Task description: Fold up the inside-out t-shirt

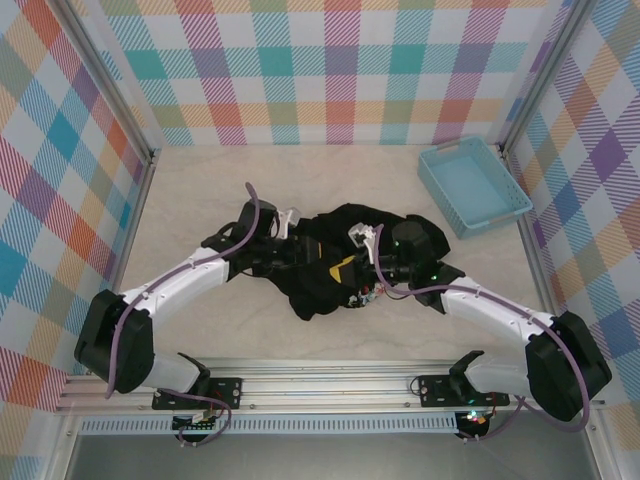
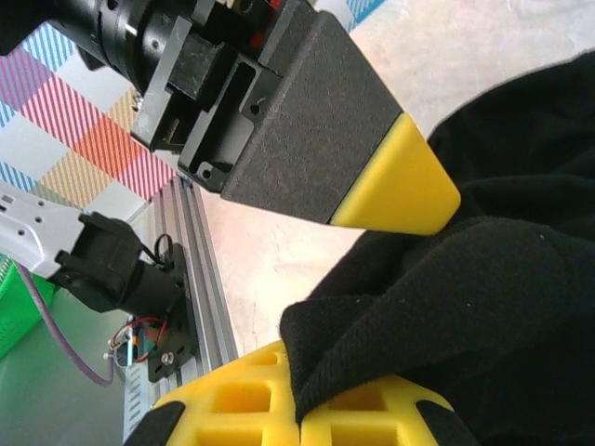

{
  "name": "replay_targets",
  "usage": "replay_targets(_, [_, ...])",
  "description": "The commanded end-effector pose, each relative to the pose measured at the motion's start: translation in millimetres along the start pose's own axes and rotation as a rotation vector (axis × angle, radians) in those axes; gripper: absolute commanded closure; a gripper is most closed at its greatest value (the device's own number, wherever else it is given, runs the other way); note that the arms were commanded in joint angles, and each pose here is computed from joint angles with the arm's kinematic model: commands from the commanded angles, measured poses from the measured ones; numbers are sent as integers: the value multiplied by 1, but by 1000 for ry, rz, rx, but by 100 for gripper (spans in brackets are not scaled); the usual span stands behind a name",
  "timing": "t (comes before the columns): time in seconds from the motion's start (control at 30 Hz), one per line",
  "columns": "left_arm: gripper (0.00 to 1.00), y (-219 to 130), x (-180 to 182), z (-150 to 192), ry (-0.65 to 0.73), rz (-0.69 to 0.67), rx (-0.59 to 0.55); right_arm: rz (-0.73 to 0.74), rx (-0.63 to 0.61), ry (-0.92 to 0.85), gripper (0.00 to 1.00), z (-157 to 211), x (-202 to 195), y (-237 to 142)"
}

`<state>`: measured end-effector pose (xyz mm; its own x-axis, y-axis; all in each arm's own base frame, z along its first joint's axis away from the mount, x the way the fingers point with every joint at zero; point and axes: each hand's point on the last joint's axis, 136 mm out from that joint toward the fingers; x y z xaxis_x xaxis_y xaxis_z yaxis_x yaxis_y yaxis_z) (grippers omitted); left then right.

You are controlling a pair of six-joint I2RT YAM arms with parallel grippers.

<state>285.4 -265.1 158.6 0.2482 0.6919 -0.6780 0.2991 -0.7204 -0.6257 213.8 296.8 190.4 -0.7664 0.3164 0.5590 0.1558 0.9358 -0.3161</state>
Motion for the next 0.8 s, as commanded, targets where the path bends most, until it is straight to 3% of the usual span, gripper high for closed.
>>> replay_targets(0.0, [46,-6,21,7,-9,-139,-37,11,-35,-6,100,1,-1,-4])
replay_targets(0.13, [38,-8,40,17,-43,-209,-63,22,-8,28,100,16,-6,-3])
replay_targets(0.3, [36,21,23,20,-86,-69,-6,27,-14,33,100,18,-8,-3])
replay_targets(0.37, [46,28,11,16,-91,-3,-3,31,-11,36,100,20,-8,-3])
replay_targets(0.47, [77,29,-11,5,-56,106,-26,62,-2,55,99,30,-13,-6])
replay_targets(0.53, [99,18,-33,-2,28,222,-64,198,14,108,82,33,-32,-13])
replay_targets(0.6, [100,-12,-58,-7,154,355,-187,636,46,296,62,35,-86,-56])
replay_targets(0.63, [100,-26,-66,-5,208,383,-229,691,50,332,58,29,-89,-70])
replay_targets(0.67, [100,-39,-72,-3,274,401,-270,635,23,299,54,15,-78,-73])
replay_targets(0.77, [100,-57,-80,7,413,431,-318,254,-68,74,40,-21,-11,-54])
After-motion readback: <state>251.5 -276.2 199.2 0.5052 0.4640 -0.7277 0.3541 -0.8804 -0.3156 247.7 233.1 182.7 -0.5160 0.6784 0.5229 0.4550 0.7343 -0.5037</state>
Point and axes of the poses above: each hand's point on the last joint's axis, 136 mm out from that joint toward the fingers, its own y axis out along the fingers, its own x axis along the line the jaws close on, z = x × y, and after that the axes turned 1 degree about y, right-handed
